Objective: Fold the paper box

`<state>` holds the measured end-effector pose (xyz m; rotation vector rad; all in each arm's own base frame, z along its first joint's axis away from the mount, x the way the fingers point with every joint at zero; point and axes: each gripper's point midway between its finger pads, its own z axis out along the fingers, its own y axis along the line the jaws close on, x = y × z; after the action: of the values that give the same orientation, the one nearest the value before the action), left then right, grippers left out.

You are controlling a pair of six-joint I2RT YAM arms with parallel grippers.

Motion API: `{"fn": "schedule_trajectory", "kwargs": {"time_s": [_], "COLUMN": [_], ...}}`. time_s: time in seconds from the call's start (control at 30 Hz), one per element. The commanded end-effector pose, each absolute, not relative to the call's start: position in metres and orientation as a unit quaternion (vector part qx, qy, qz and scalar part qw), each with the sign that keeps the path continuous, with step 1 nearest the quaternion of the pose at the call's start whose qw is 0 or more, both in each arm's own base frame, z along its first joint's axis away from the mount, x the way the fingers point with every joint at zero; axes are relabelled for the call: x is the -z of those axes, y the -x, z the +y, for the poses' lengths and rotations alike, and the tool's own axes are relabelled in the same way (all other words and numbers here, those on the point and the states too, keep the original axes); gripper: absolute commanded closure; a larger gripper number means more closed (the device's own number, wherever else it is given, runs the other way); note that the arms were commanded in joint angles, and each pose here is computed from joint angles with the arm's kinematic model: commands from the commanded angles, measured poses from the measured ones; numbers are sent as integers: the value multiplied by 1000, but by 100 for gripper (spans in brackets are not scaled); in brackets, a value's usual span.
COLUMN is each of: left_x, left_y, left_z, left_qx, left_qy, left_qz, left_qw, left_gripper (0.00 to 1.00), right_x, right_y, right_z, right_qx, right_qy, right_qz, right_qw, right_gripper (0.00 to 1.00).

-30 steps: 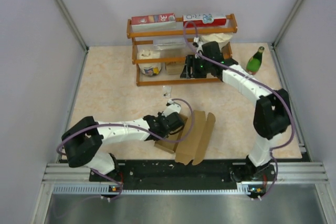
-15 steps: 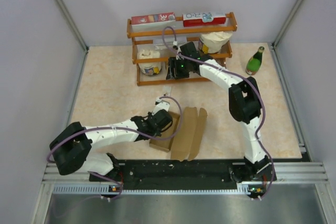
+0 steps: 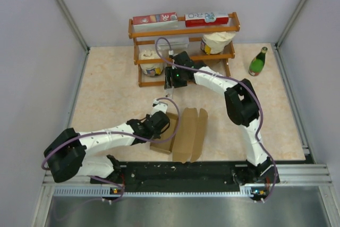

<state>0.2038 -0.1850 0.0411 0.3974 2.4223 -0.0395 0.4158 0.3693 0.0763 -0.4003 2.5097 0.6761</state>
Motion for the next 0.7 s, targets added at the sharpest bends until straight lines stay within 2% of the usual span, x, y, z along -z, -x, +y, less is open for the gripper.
{"fn": "schedule_trajectory", "kwargs": {"time_s": [0.0,0.23,0.67], "left_x": [-50,-51,-51], "left_y": [-208,-207,-206], "left_z": [-191,-188,-187], "left_qx": [37,39,41], "left_qy": [-141,-138,-136], "left_qz": [924,923,922], "left_qw": [354,357,360], "left_gripper": [84,84,84], "right_x": [-71,-55,-52], "right_y": [-397,-388,-387], "right_z": [367,363,363], "right_qx": [-235,-220,-218], "right_qy": [117,96,82], "right_qz": [937,945,929], "right_qw": [232,222,286], "right_gripper": [41,42,42]}}
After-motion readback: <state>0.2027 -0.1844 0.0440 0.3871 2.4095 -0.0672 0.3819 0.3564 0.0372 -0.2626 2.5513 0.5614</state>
